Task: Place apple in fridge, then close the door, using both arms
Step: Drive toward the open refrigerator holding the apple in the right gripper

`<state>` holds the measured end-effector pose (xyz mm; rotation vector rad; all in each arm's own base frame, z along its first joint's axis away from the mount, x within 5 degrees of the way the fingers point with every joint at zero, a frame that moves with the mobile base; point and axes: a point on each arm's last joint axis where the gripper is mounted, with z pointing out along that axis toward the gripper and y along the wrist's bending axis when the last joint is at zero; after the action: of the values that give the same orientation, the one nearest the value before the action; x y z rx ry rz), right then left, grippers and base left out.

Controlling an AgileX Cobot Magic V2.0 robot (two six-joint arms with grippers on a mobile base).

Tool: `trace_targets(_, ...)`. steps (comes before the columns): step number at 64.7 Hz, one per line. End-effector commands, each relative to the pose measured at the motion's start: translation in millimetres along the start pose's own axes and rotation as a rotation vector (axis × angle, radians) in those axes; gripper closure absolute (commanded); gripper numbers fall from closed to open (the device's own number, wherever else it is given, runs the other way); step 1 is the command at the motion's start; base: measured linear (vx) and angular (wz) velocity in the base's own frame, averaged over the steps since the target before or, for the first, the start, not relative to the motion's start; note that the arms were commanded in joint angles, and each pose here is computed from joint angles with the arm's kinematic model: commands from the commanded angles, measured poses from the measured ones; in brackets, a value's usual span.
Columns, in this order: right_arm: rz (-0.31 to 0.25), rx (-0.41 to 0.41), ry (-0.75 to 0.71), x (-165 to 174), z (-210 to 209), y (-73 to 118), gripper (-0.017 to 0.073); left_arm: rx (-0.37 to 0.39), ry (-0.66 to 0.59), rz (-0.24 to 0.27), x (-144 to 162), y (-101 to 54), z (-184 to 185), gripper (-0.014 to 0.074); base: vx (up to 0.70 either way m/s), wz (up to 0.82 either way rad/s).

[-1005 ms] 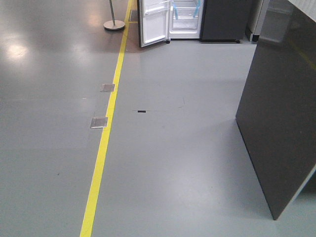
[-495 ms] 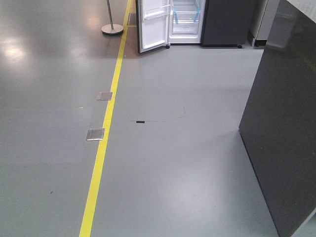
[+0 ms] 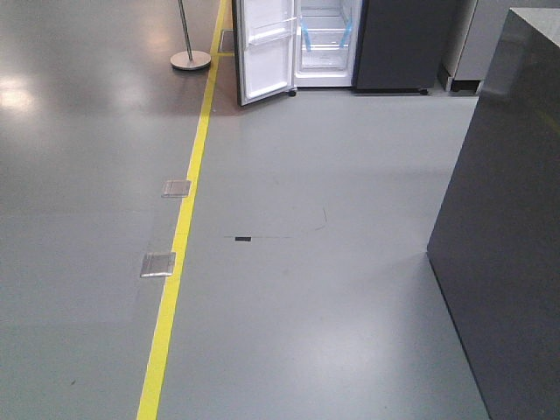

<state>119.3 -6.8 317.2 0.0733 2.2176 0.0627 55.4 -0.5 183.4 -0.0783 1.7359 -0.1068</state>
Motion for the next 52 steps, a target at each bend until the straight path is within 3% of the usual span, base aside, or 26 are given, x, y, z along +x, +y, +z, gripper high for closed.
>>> trace_targets(1,0.002,0.012,-0.097,-13.8,-5.8,-0.6,0.0314,0.016,-0.062,-0.005,-0.1,-0.8,0.5,0.0599,0.24,-0.01)
trace_targets(52,0.002,0.012,-0.097,-13.8,-5.8,-0.6,0.0314,0.016,-0.062,-0.005,-0.1,-0.8,0.5,0.0599,0.25,-0.02)
